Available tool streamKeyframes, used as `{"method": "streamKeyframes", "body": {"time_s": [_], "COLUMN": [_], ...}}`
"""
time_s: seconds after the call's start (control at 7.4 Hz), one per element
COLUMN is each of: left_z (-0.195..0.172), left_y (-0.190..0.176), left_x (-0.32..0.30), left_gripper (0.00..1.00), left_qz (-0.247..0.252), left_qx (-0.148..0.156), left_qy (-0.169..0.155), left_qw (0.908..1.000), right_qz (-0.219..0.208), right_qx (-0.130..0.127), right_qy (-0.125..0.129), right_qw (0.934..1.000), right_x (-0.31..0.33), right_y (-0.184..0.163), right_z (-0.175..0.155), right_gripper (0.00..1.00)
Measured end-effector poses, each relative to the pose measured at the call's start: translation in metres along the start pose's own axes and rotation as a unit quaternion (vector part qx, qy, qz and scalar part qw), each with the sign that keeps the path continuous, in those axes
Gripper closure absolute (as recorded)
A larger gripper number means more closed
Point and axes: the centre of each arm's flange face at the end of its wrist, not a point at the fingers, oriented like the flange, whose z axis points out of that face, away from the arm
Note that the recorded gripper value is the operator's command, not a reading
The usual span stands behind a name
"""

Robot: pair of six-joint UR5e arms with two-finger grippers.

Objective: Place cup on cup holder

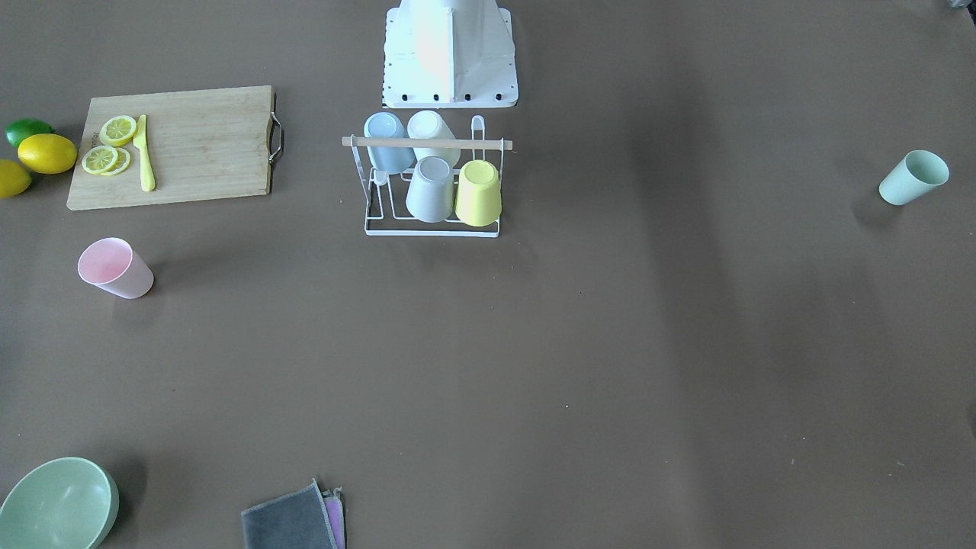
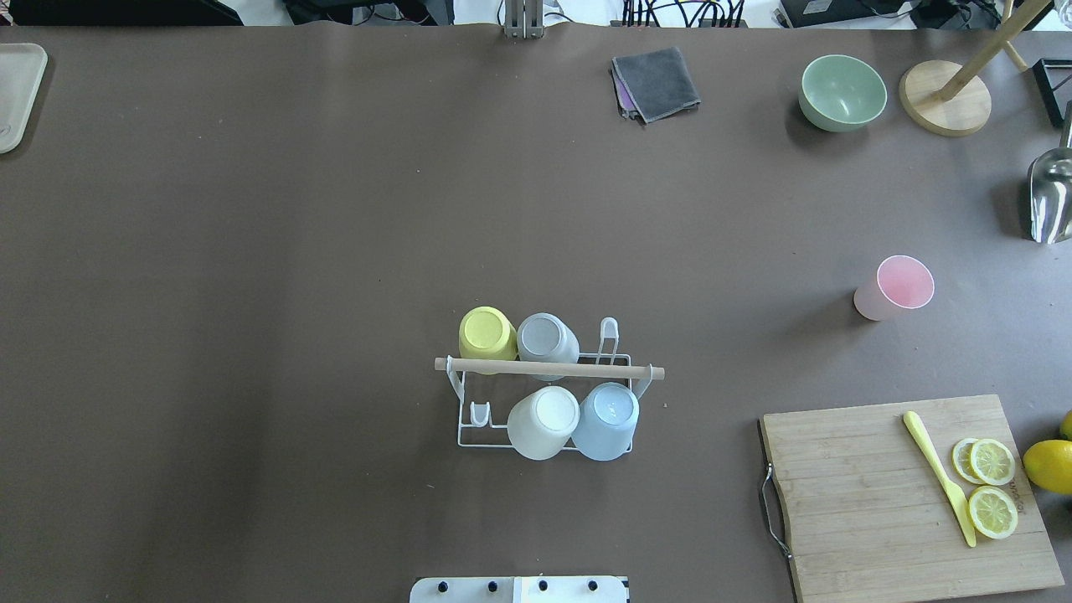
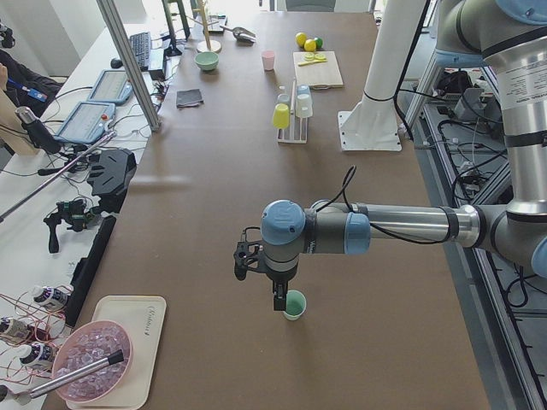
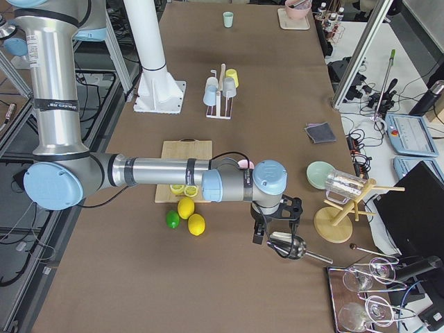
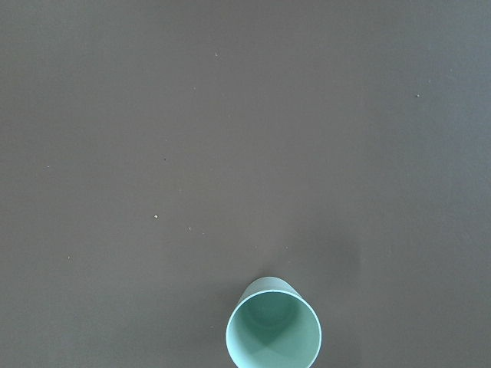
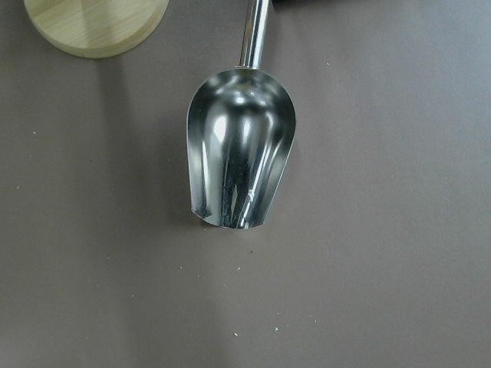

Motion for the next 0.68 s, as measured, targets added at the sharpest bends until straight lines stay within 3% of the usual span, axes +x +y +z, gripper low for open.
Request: {"method": "streamKeyframes", "body": {"time_s": [0.68], "left_z": [0.0018], "left_y": [-0.0057], "left_x": [-0.0019], "left_gripper": [0.01], "left_qz": [0.021], "left_qx": [0.022], "left_qy": [-0.001], "left_qw": [0.9995], "right_qz": [0.0], "right_qx": [0.0], "right_qy": [0.0], "right_qw": [1.0], "right_x": [0.0002], "right_y": [0.0], "right_z": [0.0003], "right_gripper": [0.0]}}
